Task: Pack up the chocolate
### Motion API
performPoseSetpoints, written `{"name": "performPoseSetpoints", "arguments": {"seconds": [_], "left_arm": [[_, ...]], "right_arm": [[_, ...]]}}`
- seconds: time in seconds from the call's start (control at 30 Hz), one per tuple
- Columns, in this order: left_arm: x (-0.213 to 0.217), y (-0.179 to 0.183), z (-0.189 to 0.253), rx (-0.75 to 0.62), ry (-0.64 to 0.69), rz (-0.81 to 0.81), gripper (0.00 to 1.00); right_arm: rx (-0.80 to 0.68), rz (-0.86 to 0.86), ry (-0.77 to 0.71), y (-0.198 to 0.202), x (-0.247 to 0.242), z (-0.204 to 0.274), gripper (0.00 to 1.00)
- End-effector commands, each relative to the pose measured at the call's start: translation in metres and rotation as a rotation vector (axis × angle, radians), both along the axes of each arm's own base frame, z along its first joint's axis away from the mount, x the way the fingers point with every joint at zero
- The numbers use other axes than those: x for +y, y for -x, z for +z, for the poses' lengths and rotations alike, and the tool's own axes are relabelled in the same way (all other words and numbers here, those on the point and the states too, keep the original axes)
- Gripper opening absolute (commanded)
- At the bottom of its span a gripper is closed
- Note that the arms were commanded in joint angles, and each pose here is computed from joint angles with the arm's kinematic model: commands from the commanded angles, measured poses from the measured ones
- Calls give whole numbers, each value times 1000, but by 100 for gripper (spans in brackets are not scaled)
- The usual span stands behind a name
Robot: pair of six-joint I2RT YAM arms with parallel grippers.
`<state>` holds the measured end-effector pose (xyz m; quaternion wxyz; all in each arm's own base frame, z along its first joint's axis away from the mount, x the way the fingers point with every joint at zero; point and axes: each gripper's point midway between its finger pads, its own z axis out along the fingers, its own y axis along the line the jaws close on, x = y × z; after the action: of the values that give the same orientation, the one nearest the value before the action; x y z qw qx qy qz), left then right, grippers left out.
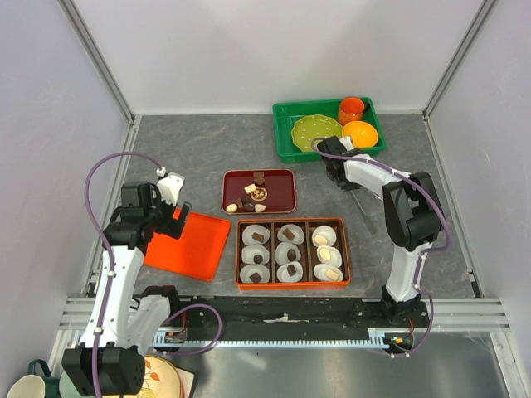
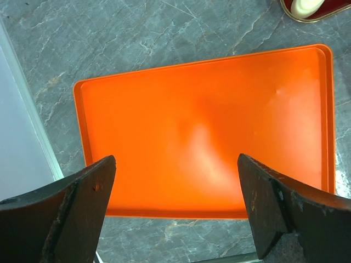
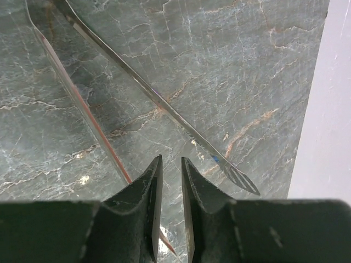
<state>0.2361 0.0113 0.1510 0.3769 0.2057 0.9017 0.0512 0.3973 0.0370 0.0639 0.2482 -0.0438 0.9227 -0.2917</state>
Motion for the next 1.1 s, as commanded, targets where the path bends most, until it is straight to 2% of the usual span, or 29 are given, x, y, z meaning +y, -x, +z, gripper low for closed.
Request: {"name": "performPoseSetpoints", "arguments": {"seconds": [0.0,0.1,0.2,0.37,0.57,0.7,0.83,1.07], "left_arm": [[-9,-1,-7,16,15,-71,99],[-25,1,-18,79,63,-133,96],[-41,3,-32,134,33,-186,94],[-77,17,-62,224,-30,-280,94],[-93,27,-90,322,-69,-333,91],[-111,25,-92,338,-75,-374,90],[-131,33,-98,381,-90,-432,89],[-139,34,-114,418,-159,-474,87]], "right_arm": [[-64,-23,-33,-7,4,17,28],[-154,-30,-133,-12,14,49,28],[-259,33,-337,-10,42,95,28],[-309,112,-602,15,76,119,27],[-316,126,-648,44,73,114,24],[-306,120,-638,54,68,106,24],[-298,122,-638,55,68,102,24],[-303,143,-658,48,75,103,23]]}}
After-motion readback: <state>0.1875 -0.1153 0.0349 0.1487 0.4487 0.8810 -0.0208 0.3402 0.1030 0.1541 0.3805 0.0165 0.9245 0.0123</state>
